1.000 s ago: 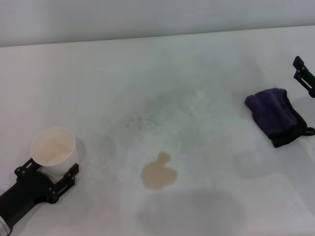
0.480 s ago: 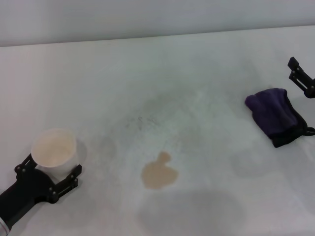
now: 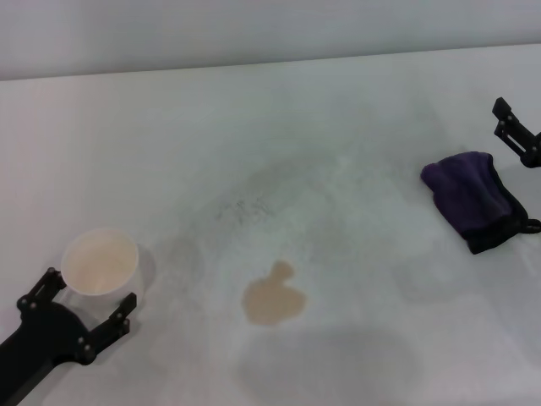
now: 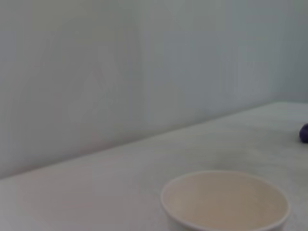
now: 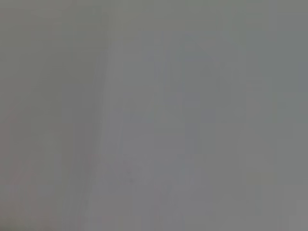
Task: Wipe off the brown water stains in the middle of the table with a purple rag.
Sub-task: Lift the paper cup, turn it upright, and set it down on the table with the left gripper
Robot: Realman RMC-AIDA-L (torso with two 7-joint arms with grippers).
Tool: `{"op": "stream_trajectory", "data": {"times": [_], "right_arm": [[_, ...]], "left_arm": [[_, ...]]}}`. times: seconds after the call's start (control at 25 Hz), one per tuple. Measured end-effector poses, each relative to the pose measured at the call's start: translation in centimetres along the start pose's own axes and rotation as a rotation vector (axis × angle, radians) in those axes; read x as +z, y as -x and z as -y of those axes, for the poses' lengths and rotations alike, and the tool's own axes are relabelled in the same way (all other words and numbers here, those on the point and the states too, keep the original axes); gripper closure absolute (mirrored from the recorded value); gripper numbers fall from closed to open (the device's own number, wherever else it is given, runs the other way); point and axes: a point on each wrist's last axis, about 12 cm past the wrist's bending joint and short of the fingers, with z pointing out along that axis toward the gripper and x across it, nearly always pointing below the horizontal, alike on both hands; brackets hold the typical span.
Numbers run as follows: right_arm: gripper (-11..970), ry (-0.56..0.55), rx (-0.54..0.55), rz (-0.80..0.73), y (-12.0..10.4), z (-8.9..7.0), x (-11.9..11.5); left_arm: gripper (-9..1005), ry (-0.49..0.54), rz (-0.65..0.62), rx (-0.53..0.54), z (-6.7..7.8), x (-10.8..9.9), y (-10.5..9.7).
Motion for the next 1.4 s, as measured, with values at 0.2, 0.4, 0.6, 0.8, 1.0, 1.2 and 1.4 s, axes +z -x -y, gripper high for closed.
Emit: {"op": "stream_trajectory", "data": {"times": [0.2,0.4,0.6,0.8,1.0,1.2,1.4], "right_arm": [[89,0.008,-0.005,0.002,0.1,0.0,0.3],[89,0.011,-0.005,0.000,0.1,-0.1,0.3],[89,0.005,-0.003,-0.005,-0.1,-0.1,0.0],[90,-0.003,-0.003,-0.004,-0.1,0.1,-0.1],[90,0.000,-0.008,0.001,0.1,0.1,0.1],[90,-0.002,-0.010,0.002,0.1,0.2,0.2],[90,-0.004,-0.012,0.006,0.2,0.2,0.3]], "left_arm": [[118,0.019,0.056,0.016,0.9,-1.4,0.0],[116,0.066,0.110,0.008,2.0,-3.4,-0.1],[116,0.174,0.164,-0.007,2.6,-5.5,-0.2],[115,0.239,0.179,-0.020,2.2,-6.5,-0.2],[115,0.226,0.183,-0.014,1.7,-5.7,0.0],[115,0.192,0.186,-0.005,1.2,-4.2,0.5],[114,0.132,0.160,0.009,0.4,-1.5,1.0]]}}
